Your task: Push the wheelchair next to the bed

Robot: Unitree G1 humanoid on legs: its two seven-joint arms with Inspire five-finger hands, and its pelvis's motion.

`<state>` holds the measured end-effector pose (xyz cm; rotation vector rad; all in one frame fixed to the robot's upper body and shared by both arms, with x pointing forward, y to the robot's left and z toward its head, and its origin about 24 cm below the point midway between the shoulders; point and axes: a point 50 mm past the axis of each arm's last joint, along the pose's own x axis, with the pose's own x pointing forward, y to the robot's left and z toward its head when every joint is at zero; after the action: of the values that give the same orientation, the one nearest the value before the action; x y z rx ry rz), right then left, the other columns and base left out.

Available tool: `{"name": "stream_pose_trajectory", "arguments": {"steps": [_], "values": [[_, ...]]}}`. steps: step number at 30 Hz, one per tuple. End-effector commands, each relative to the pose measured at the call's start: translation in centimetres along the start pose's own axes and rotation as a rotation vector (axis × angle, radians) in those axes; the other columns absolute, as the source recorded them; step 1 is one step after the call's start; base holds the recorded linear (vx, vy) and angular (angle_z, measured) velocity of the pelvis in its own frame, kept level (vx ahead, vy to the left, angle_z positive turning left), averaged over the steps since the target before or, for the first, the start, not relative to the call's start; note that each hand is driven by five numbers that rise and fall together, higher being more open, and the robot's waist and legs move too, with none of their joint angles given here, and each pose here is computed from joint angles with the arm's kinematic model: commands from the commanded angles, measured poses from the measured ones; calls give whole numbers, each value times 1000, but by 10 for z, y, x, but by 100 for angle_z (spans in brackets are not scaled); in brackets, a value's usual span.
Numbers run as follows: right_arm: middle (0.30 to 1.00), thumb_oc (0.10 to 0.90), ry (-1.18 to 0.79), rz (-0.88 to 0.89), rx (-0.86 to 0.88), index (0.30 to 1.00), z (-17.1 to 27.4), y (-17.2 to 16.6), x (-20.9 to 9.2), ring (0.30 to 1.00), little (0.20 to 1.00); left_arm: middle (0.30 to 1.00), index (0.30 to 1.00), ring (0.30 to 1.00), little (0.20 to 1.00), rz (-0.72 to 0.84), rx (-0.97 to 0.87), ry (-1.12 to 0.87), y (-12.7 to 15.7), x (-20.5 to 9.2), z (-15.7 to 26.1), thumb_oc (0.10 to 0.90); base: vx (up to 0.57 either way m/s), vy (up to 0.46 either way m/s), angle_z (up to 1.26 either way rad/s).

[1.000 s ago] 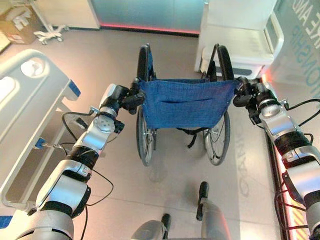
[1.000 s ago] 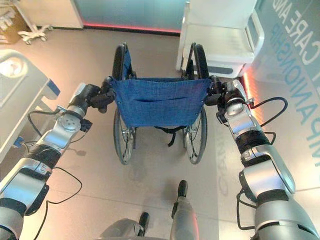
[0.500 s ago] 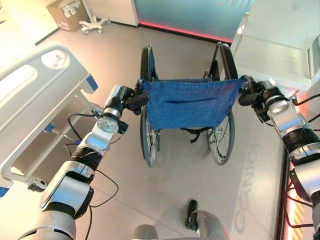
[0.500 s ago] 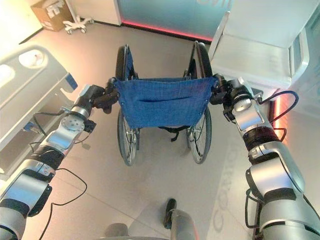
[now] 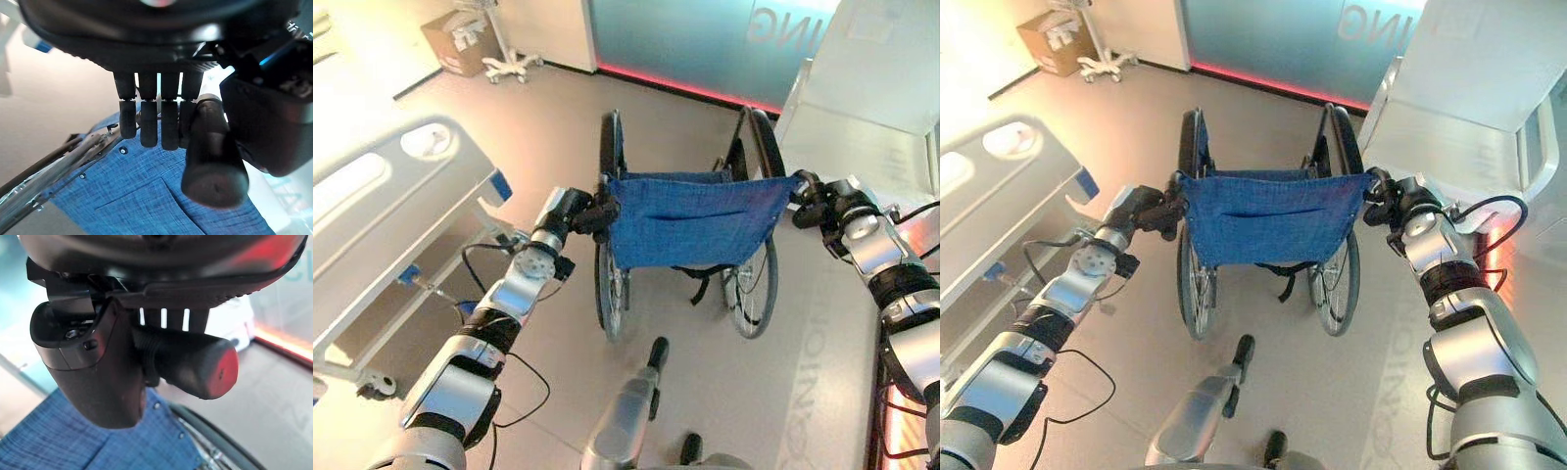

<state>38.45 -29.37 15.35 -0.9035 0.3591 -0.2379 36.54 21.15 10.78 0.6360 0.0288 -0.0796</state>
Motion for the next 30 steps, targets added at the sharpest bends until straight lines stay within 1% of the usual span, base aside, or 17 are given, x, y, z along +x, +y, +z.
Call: {"name": "stream_pose_trajectory", "arguments": {"steps": [1,5,7,10,14,15,17,19,20,26,27,30], "values": [[300,400,-378,76,-184,300,68,9,-11,300,300,300,300,300,300,-42,213,212,-3,-17,-54,400,584,128,-13],[300,400,-410,99,-143,300,75,26,-12,300,300,300,300,300,300,-12,281,221,9,-16,-53,400,365,72,-4],[300,400,-417,100,-131,300,76,27,-12,300,300,300,300,300,300,-8,303,220,11,-16,-52,400,264,99,-27],[300,400,-383,109,-109,300,61,31,-9,300,300,300,300,300,300,-41,342,221,5,-19,-56,400,371,125,-49],[300,400,-381,120,-127,300,59,39,-9,300,300,300,300,300,300,-48,348,238,2,-20,-60,400,285,3,-31],[300,400,-382,113,-133,300,62,38,-10,300,300,300,300,300,300,-44,344,235,2,-20,-59,400,336,-91,-51],[300,400,-395,95,-144,300,70,37,-11,300,300,300,300,300,300,-17,340,213,12,-15,-52,400,255,-166,-5],[300,400,-393,82,-145,300,75,34,-12,300,300,300,300,300,300,-10,342,196,18,-11,-45,400,233,-201,68],[300,400,-383,67,-146,300,77,26,-12,300,300,300,300,300,300,-19,354,174,21,-6,-36,400,382,-251,129],[300,400,-376,63,-178,300,94,12,-17,300,300,300,300,300,300,-36,360,170,21,-6,-32,400,407,-304,81],[300,400,-374,42,-191,300,97,6,-17,300,300,300,300,300,300,-38,371,144,23,-4,-27,400,440,-469,47],[300,400,-379,34,-181,300,95,-2,-17,300,300,300,300,300,300,-21,358,128,25,-3,-22,400,299,-373,53]]}}
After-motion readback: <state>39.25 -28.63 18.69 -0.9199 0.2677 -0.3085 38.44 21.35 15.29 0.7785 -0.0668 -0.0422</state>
